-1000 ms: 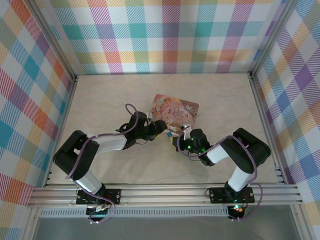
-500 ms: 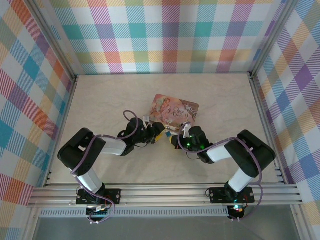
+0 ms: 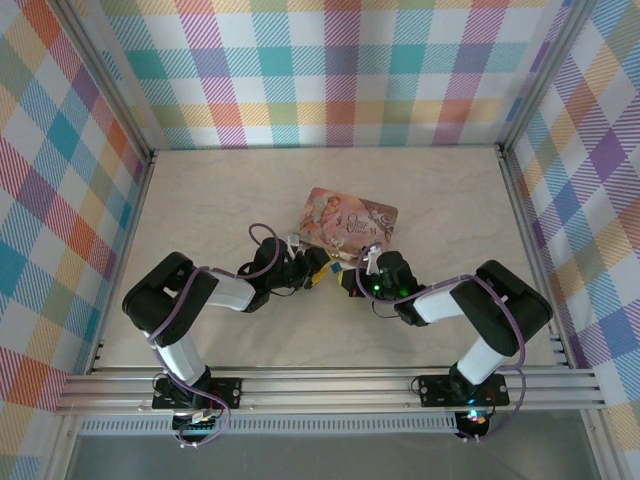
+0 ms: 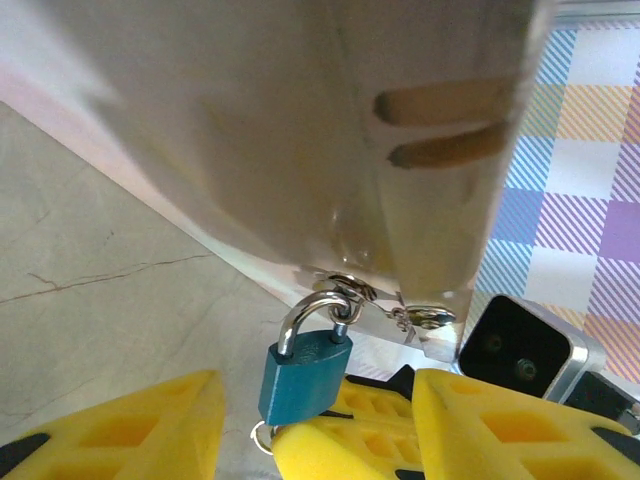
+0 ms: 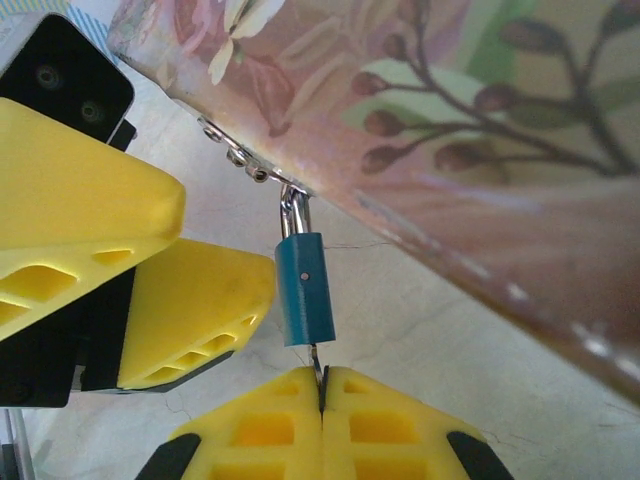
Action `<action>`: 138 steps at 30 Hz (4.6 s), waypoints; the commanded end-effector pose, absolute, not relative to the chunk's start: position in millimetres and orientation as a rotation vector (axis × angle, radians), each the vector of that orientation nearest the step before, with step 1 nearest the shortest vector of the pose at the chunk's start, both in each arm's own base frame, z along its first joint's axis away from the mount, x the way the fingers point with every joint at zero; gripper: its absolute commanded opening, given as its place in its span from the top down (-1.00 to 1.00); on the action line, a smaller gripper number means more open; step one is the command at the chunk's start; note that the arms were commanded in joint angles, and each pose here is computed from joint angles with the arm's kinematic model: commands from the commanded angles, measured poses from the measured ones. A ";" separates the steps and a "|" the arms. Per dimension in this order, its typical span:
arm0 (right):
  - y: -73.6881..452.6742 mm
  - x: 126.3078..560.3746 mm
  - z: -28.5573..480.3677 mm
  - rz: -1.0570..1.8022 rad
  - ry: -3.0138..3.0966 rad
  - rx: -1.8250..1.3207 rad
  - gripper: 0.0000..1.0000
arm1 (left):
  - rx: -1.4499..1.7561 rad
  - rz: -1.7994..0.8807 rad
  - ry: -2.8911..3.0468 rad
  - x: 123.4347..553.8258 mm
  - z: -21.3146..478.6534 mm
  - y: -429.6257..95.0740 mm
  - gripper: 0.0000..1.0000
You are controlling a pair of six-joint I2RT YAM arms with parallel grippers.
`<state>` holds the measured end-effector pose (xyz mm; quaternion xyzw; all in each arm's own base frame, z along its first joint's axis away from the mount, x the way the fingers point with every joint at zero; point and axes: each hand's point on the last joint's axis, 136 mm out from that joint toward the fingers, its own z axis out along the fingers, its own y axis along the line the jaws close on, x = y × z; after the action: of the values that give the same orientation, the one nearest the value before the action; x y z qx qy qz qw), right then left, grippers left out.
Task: Unlock a padlock with a key
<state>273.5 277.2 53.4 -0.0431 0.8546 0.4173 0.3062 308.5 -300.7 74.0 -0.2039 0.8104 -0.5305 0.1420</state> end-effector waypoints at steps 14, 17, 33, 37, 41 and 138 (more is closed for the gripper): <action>288.3 272.8 70.1 1.209 2.248 -0.071 1.00 | -0.542 -1.597 2.322 313.1 78.3 -324.9 0.08; 289.3 272.7 71.5 1.223 2.247 -0.062 1.00 | -0.544 -1.593 2.326 313.3 75.6 -326.9 0.12; 289.4 274.1 81.9 1.327 2.239 0.070 1.00 | -0.561 -1.584 2.324 317.5 70.4 -334.2 0.51; 287.0 275.1 82.8 1.337 2.237 0.101 1.00 | -0.564 -1.581 2.323 317.9 71.1 -333.6 0.63; 284.8 275.0 81.8 1.347 2.240 0.116 1.00 | -0.560 -1.577 2.320 318.6 73.2 -333.9 0.78; 273.1 278.3 100.2 -0.054 1.565 -1.365 0.11 | -0.586 -1.556 2.408 315.1 107.5 -347.8 1.00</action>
<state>270.3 263.6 85.3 -0.5728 0.6623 -0.0166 0.4826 312.0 -334.4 78.5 -0.2200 0.8329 -0.4983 0.0975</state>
